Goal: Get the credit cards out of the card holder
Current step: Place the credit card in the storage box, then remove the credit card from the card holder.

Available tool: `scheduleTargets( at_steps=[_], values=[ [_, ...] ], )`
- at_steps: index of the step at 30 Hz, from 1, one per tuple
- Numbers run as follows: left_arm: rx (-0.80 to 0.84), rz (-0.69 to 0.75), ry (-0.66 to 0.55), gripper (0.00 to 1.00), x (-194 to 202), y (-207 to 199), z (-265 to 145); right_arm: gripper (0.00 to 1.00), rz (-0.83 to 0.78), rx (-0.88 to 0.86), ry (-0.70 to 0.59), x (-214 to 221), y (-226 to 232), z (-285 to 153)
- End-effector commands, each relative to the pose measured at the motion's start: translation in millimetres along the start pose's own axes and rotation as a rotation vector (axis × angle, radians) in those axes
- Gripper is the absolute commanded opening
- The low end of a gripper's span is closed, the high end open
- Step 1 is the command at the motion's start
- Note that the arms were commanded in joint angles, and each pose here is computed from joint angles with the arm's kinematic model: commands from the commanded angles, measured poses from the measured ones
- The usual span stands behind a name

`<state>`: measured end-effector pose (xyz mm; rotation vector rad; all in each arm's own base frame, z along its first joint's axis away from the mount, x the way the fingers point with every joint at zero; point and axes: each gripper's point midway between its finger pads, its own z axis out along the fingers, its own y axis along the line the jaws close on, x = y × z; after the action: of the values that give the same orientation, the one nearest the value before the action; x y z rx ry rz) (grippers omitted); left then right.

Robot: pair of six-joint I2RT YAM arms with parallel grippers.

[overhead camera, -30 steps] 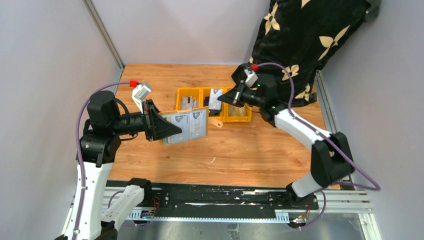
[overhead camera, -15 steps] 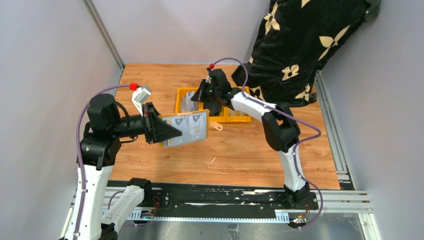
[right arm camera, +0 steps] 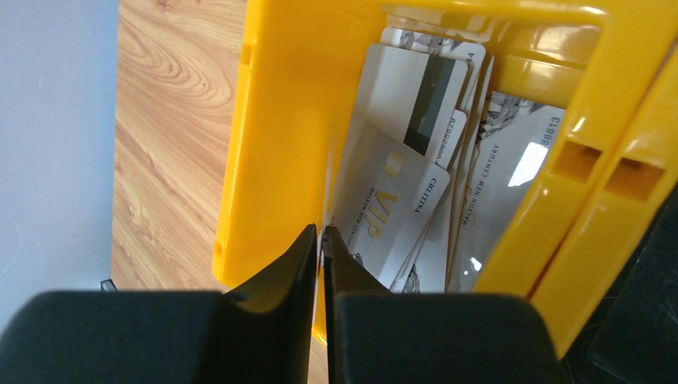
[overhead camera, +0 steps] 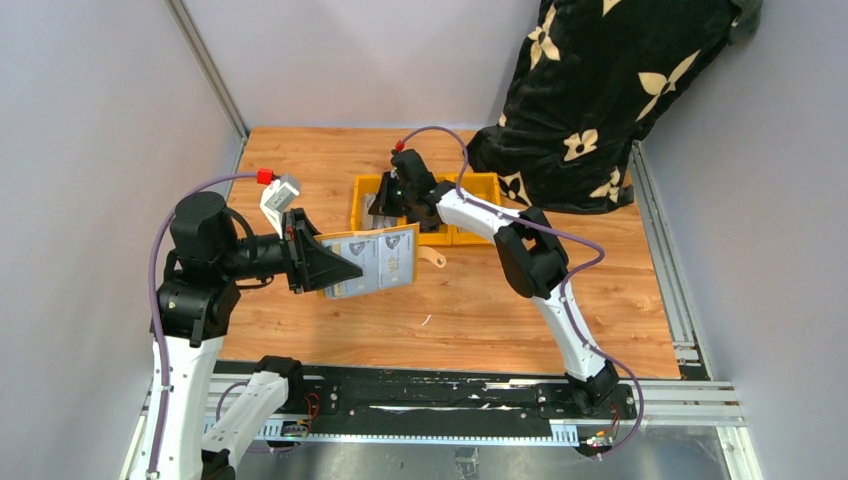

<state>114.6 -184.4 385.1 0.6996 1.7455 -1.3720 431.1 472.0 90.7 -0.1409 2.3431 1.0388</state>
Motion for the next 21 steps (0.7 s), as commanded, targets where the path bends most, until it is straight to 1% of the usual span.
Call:
scheduleTargets(
  at_steps=[1, 4, 5, 7, 10, 13, 17, 19, 21],
  values=[
    [0.037, 0.045, -0.002, 0.0, -1.3, -12.7, -3.0, 0.18, -0.056, 0.005, -0.047, -14.3, 13.1, -2.6],
    [0.041, 0.05, -0.002, 0.0, -1.1, -15.5, -3.8, 0.36, -0.074, -0.006, -0.061, -21.8, 21.4, -9.9],
    [0.042, 0.054, -0.004, 0.0, -1.1, -16.5, -4.3, 0.4, -0.084, -0.011, -0.068, -25.3, 25.3, -13.3],
    [0.041, 0.055, -0.005, 0.0, -1.1, -17.5, -4.7, 0.45, -0.1, -0.016, -0.082, -31.9, 32.8, -23.2],
    [0.041, 0.056, -0.005, 0.0, -1.4, -18.1, -5.0, 0.53, -0.132, -0.059, -0.126, -49.7, 56.5, -51.0],
    [0.036, 0.063, -0.01, 0.0, -3.4, -18.8, -5.4, 0.63, -0.184, -0.119, -0.181, -65.6, 84.0, -87.1],
    [0.031, 0.074, -0.018, 0.0, -6.5, -21.2, -6.3, 0.72, -0.232, -0.162, -0.223, -72.4, 101.7, -142.7],
    [0.022, 0.083, -0.026, 0.0, -8.0, -20.5, -6.4, 0.76, -0.229, -0.207, -0.26, -69.3, 105.8, -171.5],
    [0.005, 0.089, -0.045, 0.0, -11.7, -17.9, -5.9, 0.79, -0.186, -0.287, -0.289, -62.8, 110.7, -206.2]
  ],
)
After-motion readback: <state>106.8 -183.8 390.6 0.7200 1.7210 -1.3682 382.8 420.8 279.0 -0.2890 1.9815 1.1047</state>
